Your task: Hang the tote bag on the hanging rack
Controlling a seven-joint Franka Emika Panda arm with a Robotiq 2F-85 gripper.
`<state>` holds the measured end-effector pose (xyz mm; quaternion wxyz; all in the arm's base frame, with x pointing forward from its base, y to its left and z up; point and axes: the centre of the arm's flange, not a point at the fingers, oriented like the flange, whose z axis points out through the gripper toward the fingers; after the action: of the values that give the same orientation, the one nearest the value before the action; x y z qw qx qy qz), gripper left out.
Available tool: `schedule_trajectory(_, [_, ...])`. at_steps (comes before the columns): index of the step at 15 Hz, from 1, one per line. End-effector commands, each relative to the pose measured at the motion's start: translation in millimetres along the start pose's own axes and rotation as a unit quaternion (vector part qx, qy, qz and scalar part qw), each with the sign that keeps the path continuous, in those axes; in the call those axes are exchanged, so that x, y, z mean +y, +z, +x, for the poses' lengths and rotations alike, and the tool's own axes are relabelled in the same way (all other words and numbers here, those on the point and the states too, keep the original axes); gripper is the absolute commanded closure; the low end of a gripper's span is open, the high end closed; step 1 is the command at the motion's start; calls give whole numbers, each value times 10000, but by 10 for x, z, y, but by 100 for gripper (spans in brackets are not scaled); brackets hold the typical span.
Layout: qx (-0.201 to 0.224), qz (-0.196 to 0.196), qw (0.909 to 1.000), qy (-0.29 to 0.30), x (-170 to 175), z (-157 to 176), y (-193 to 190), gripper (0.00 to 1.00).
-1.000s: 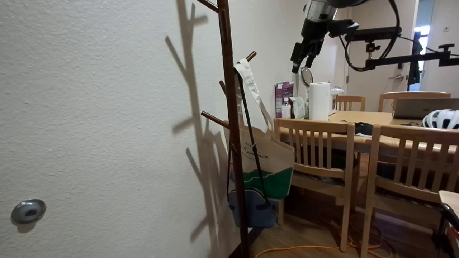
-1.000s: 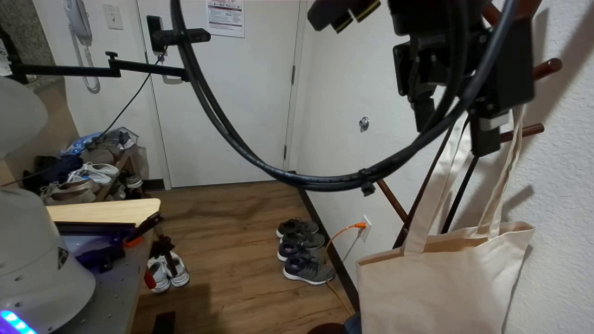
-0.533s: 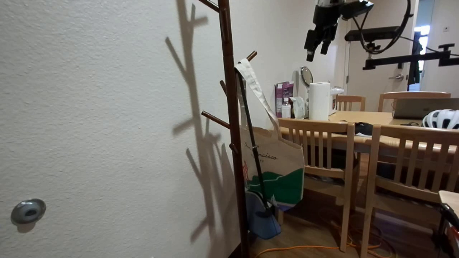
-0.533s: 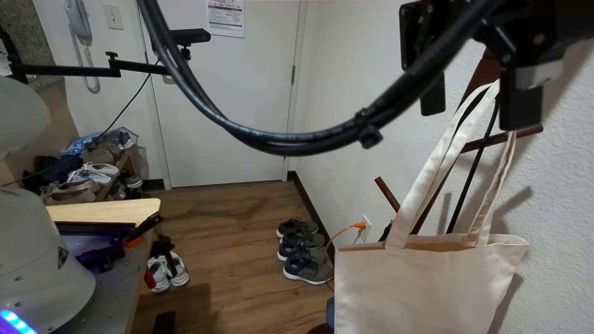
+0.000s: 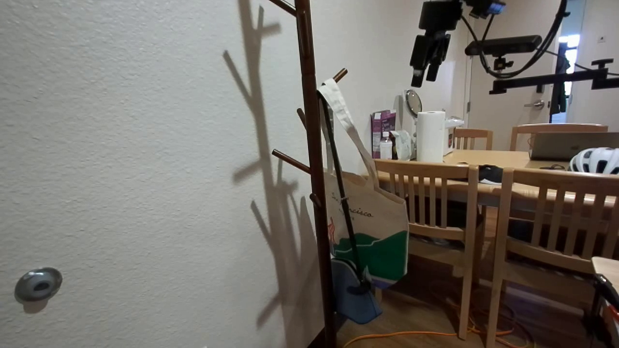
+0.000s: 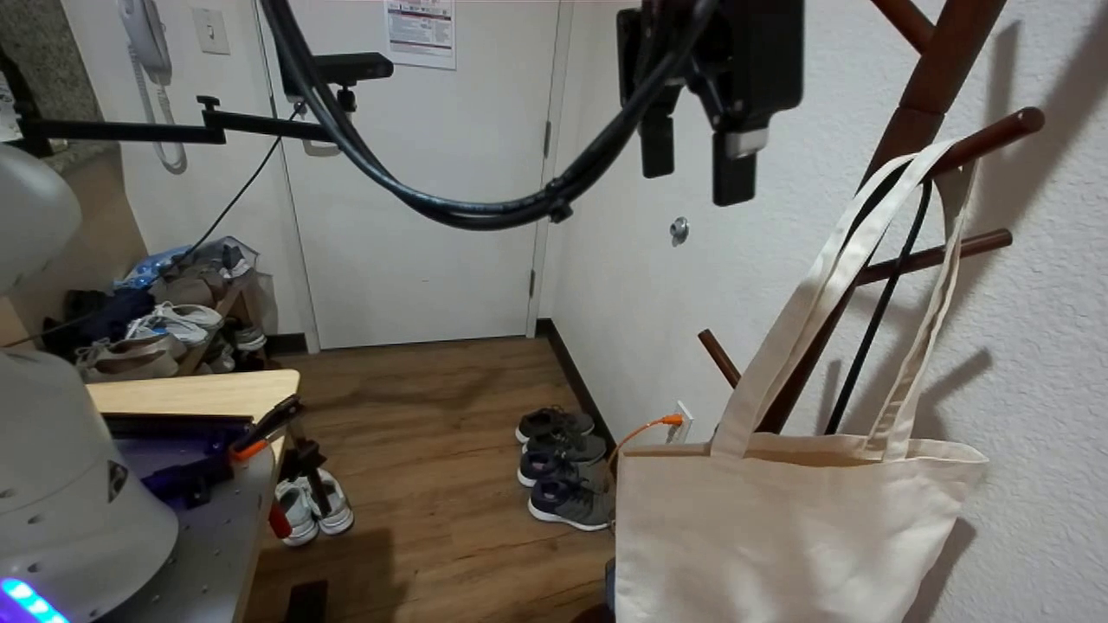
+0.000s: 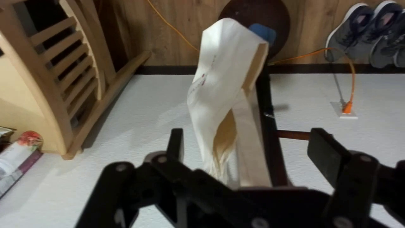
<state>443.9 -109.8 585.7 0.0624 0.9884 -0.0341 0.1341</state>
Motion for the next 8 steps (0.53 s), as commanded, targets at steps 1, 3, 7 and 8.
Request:
schedule_trajectory(1, [-19, 462, 9984, -341, -305, -264, -45, 0])
schedule_trajectory(3, [-7, 314, 9993, -188, -288, -124, -4, 0])
schedule_trajectory(7, [16, 389, 9990, -241, -364, -202, -49, 0])
schedule_trajectory(8, [17, 390, 9989, -243, -363, -203, -50, 0])
